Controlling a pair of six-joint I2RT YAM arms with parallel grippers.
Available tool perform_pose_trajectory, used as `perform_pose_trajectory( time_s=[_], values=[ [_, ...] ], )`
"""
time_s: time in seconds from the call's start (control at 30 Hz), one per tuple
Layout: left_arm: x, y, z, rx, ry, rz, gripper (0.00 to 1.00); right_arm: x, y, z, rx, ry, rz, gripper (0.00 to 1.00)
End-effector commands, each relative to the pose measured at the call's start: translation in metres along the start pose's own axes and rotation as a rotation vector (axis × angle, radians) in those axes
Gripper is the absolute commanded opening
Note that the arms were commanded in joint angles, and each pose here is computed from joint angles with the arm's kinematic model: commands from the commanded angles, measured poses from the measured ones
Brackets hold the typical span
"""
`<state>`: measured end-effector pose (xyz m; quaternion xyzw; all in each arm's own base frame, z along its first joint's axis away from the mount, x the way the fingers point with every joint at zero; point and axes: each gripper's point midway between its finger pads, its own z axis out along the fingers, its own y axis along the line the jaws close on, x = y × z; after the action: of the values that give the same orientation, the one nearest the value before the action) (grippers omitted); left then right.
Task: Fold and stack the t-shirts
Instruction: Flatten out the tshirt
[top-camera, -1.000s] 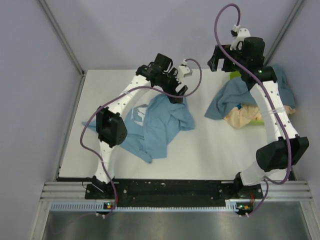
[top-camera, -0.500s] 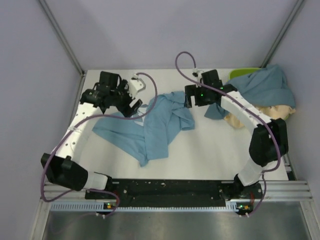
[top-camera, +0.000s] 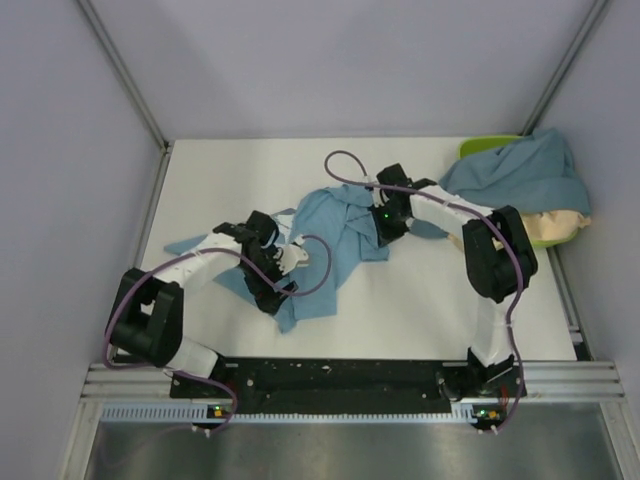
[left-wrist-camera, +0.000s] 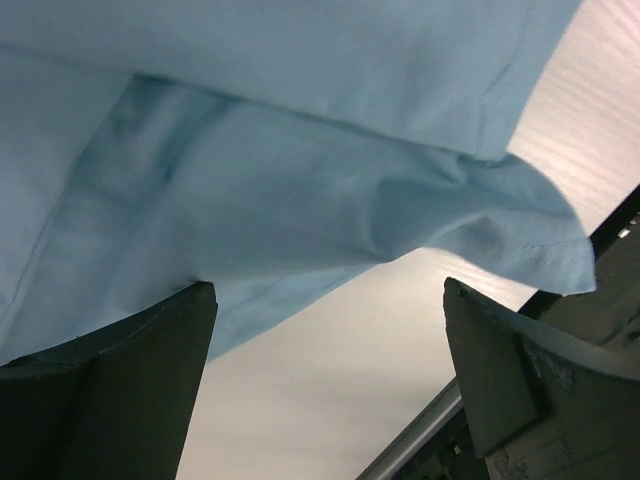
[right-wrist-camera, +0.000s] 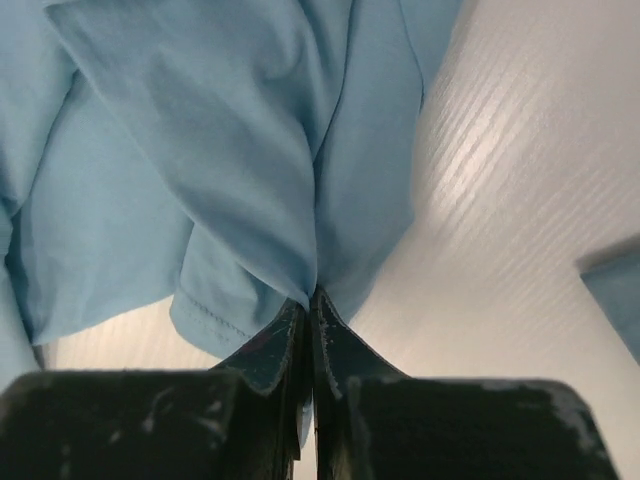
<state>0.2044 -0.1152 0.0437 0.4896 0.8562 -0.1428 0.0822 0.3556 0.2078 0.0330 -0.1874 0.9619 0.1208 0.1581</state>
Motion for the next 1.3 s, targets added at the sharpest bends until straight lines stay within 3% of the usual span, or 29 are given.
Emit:
perform_pose_trajectory(
  time_s=[0.0,0.2,0.47,0.5,0.6,0.63,0.73,0.87,1.0,1.07,1.27],
  values=[
    [-0.025,-0.029,0.01,0.081,-0.052,0.101,0.99,-0.043,0.02,-0.079,-0.022,-0.19,-0.048,0.0],
    [-0.033,-0.07,0.016,0.179,-0.013,0.231,0.99,-0.104,0.023,-0.196,-0.046,-0.512,-0.011,0.0],
    [-0.007,-0.097,0.068,0.287,0.191,0.325,0.98,-0.127,0.022,-0.243,-0.032,-0.638,-0.004,0.0],
    [-0.001,-0.09,0.074,0.25,0.229,0.329,0.85,-0.129,0.019,-0.249,-0.015,-0.653,-0.001,0.0],
    [0.0,-0.073,0.073,0.173,0.293,0.292,0.0,-0.134,0.006,-0.281,0.023,-0.733,0.025,0.0],
    [-0.007,-0.06,0.066,0.105,0.283,0.288,0.0,-0.135,0.001,-0.296,0.043,-0.769,0.036,0.0],
    [-0.044,-0.002,0.014,-0.18,0.163,0.242,0.0,-0.134,-0.021,-0.353,0.12,-0.9,0.078,0.0],
    [-0.084,0.067,-0.132,-0.449,-0.127,0.027,0.0,-0.115,-0.041,-0.45,0.263,-1.119,0.123,0.0],
    [-0.094,0.071,-0.266,-0.623,-0.419,-0.01,0.0,-0.084,-0.042,-0.518,0.365,-1.279,0.13,0.0],
    [-0.085,0.063,-0.307,-0.67,-0.492,-0.036,0.0,-0.07,-0.041,-0.538,0.391,-1.326,0.128,0.0],
    [-0.058,0.073,-0.361,-0.825,-0.547,-0.139,0.0,-0.059,-0.043,-0.551,0.438,-1.352,0.117,0.0]
  ],
)
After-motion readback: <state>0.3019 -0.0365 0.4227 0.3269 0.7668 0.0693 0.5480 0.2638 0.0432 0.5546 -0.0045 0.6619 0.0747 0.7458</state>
